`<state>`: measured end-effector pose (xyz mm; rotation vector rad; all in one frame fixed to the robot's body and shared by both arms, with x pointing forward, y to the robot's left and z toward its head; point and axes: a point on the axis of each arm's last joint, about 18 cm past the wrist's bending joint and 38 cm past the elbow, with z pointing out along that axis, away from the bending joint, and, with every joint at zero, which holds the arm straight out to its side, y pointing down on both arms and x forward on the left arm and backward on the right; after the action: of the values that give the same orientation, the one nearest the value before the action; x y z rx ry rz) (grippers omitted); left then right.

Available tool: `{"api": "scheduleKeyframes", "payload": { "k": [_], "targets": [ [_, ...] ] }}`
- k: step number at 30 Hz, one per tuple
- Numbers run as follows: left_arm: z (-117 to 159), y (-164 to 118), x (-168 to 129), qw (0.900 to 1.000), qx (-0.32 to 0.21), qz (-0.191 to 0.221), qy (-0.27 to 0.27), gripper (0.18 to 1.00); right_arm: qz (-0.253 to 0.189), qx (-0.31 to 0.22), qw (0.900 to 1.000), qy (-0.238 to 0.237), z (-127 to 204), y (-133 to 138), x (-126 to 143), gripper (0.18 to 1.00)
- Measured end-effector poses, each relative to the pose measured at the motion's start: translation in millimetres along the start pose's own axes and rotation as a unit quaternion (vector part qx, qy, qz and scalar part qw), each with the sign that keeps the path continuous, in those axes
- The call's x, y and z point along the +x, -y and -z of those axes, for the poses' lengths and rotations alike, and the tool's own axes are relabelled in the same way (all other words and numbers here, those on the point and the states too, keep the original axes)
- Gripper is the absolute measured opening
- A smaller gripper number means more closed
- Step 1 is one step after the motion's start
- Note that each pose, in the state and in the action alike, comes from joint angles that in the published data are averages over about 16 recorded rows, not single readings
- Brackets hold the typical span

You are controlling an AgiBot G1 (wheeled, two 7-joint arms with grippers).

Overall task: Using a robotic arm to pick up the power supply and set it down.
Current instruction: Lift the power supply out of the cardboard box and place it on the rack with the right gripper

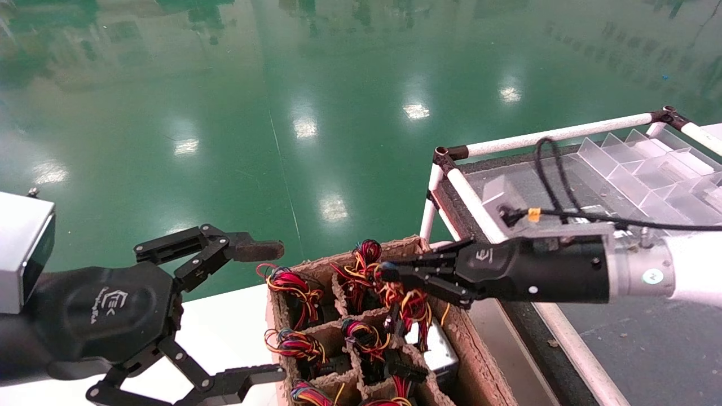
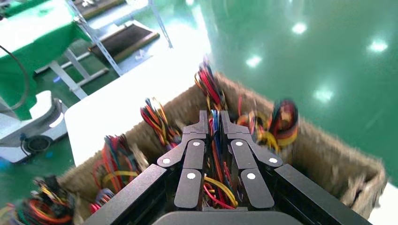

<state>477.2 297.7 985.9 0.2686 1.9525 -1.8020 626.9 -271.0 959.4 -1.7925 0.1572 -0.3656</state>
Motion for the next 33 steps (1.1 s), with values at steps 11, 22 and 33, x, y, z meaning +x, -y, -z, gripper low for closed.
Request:
{"api": "scheduleKeyframes", "payload": {
  "k": [11, 22, 33],
  "targets": [
    [0, 0, 0, 1.0, 0.0, 0.0, 0.0, 1.001, 0.017, 0.044, 0.999, 0.012, 21, 33, -15, 0.238],
    [0, 0, 0, 1.0, 0.0, 0.0, 0.0, 1.001, 0.041, 0.097, 0.994, -0.003, 50, 76, -17, 0.238],
    [0, 0, 0, 1.0, 0.0, 0.0, 0.0, 1.001, 0.069, 0.144, 0.986, -0.047, 77, 127, -3, 0.238]
  ]
}}
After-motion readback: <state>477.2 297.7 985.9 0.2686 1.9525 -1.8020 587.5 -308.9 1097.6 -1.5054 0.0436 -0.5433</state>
